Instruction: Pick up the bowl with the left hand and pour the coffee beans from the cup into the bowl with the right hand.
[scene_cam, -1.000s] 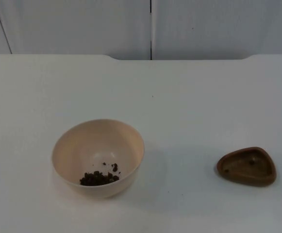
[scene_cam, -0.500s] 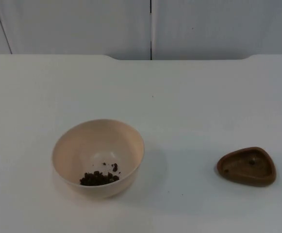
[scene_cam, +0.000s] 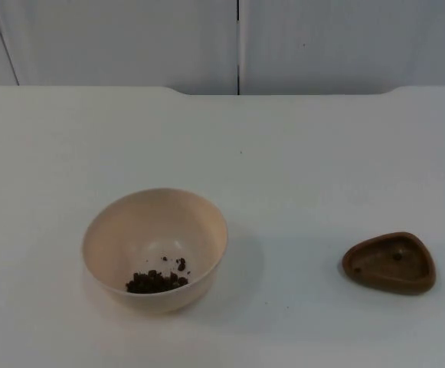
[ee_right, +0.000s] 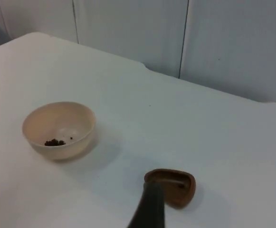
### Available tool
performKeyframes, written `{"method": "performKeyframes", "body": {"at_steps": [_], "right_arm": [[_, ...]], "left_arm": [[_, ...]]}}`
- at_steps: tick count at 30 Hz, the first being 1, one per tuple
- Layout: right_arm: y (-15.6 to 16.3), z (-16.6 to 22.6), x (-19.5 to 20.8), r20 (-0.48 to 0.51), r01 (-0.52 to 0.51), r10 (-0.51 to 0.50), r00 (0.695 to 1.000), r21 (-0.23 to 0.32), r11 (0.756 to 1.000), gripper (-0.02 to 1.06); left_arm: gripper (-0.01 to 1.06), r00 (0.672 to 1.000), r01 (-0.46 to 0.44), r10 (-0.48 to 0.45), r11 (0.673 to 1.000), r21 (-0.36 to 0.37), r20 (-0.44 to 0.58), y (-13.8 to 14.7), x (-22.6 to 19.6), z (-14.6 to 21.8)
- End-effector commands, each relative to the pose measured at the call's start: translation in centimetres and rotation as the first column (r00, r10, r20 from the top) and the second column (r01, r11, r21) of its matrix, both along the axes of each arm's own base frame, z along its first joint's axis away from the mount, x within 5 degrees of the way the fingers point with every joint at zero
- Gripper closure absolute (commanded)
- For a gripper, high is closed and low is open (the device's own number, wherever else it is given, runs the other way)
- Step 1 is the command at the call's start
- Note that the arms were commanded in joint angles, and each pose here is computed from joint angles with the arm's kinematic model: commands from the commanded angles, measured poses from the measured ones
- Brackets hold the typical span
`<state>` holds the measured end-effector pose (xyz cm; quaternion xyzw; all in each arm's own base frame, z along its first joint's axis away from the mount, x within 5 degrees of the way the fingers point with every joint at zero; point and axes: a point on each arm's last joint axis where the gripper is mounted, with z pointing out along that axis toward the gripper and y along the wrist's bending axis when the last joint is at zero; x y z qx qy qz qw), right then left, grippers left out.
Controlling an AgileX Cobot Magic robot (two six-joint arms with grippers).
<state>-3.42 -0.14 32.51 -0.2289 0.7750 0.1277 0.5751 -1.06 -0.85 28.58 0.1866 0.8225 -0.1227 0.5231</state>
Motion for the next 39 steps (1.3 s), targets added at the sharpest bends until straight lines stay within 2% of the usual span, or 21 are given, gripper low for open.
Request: {"method": "performKeyframes", "body": {"at_steps": [1,15,17,21,24,27,29,31,34,39], "right_arm": [[0.0,-0.3,0.0,-0.018,0.003,-0.004,1.000,-0.015,1.000,0.34],[-0.1,-0.5,0.0,-0.036,0.014,-0.015,0.999,-0.033,0.999,0.34],[-0.3,-0.6,0.0,-0.039,0.030,-0.032,0.999,-0.054,0.998,0.34],[-0.3,-1.4,0.4,-0.070,0.037,-0.042,0.997,-0.079,0.996,0.34],[0.1,-3.0,1.3,-0.133,0.033,-0.045,0.990,-0.090,0.995,0.34],[0.3,-4.1,1.9,-0.169,0.040,-0.054,0.984,-0.086,0.995,0.34],[0.5,-4.4,2.4,-0.148,0.050,-0.058,0.987,-0.058,0.997,0.34],[0.5,-4.5,2.4,-0.151,0.055,-0.065,0.986,-0.065,0.996,0.34],[0.3,-4.5,2.5,-0.159,0.089,-0.097,0.983,-0.055,0.994,0.34],[0.2,-4.5,2.5,-0.158,0.091,-0.099,0.982,-0.056,0.994,0.34]], "left_arm": [[0.37,0.999,-0.015,0.015,1.000,0.000,-0.036,0.0,0.2,-0.8],[0.37,0.998,-0.022,0.022,1.000,0.000,-0.054,0.0,0.3,-1.1],[0.37,0.998,-0.022,0.022,1.000,0.000,-0.054,0.0,0.3,-1.1],[0.37,0.998,-0.023,0.023,1.000,-0.001,-0.055,0.0,0.2,-1.1],[0.37,0.998,-0.023,0.023,1.000,-0.001,-0.055,0.0,0.2,-1.1],[0.37,0.997,-0.041,0.041,0.999,-0.005,-0.059,0.1,0.3,-1.1],[0.37,0.995,-0.078,0.077,0.997,-0.013,-0.066,0.4,0.4,-1.1],[0.37,0.994,-0.090,0.088,0.996,-0.016,-0.068,0.4,0.4,-1.1],[0.37,0.994,-0.090,0.088,0.996,-0.016,-0.068,0.4,0.4,-1.1],[0.37,0.994,-0.091,0.089,0.996,-0.015,-0.067,0.5,0.4,-1.1]]}}
